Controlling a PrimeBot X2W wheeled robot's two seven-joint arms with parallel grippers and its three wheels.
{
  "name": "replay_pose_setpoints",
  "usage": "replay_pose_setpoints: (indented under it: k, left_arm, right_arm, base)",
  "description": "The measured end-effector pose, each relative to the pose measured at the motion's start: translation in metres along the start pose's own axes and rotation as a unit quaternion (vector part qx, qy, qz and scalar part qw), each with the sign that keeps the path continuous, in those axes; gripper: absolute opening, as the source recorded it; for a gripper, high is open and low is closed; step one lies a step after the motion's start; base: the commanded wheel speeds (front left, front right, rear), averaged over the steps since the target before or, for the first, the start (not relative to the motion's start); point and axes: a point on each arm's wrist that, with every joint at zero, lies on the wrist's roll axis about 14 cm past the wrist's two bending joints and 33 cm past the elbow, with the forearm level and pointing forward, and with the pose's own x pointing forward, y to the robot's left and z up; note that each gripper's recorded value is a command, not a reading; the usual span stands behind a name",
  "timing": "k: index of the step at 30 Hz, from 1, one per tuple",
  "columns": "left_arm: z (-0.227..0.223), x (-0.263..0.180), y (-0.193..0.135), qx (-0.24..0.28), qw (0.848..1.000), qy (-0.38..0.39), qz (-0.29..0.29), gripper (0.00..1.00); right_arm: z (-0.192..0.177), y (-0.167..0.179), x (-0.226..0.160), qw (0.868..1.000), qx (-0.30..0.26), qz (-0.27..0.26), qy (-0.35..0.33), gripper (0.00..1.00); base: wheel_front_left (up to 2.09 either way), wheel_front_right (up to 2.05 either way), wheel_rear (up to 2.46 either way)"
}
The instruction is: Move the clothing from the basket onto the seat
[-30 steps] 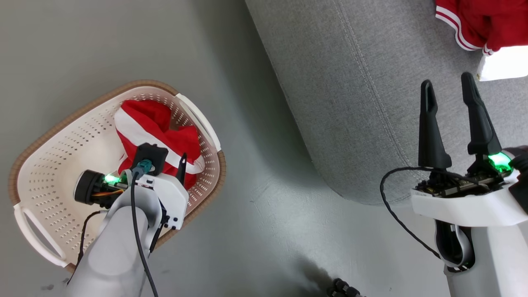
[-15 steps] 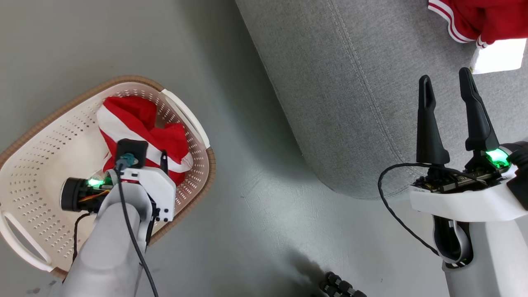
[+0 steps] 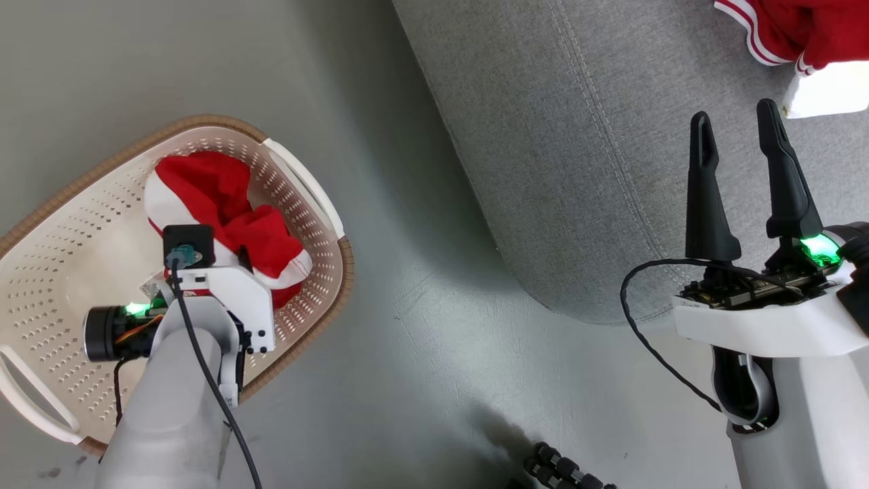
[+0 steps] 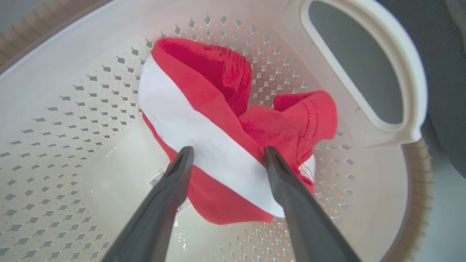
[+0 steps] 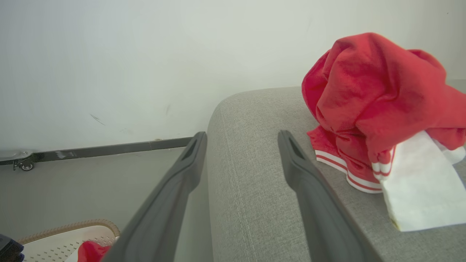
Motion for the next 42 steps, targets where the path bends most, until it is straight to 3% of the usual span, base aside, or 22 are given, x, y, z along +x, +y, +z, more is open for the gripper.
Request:
replay_pose_setpoints:
  k: [17, 18, 19, 21, 22, 42]
  left_arm:
    - [-0.030, -0.001, 0.015, -0.022, 0.997, 0.057, 0.038, 1.00]
    - [-0.031, -0.001, 0.015, -0.022, 0.997, 0.058, 0.038, 0.92]
    - [-0.031, -0.001, 0.015, -0.021, 0.997, 0.059, 0.038, 0.60]
    - [-0.032, 0.000, 0.014, -0.020, 0.997, 0.060, 0.034, 0.27]
    - [-0.032, 0.000, 0.013, -0.020, 0.998, 0.059, 0.032, 0.00]
    - [0.013, 0.006, 0.008, -0.011, 1.000, -0.023, 0.009, 0.00]
  right_arm:
    - [-0.005, 0.007, 0.002, 1.000, 0.002, 0.009, 0.006, 1.00]
    - [-0.004, 0.008, 0.004, 1.000, 0.002, 0.011, 0.004, 1.00]
    - [-0.003, 0.008, 0.005, 1.000, 0.002, 0.012, 0.001, 1.00]
    - [-0.003, 0.008, 0.006, 1.000, 0.001, 0.012, 0.001, 1.00]
    - [-0.004, 0.008, 0.006, 1.000, 0.001, 0.012, 0.002, 1.00]
    - [-0.002, 0.009, 0.007, 1.000, 0.002, 0.012, 0.000, 1.00]
  base:
    - [0.00, 0.00, 0.00]
    - [0.00, 0.00, 0.00]
    - [0.00, 0.00, 0.00]
    - [0.00, 0.00, 0.00]
    - [0.00, 0.00, 0.00]
    - [0.00, 0.00, 0.00]
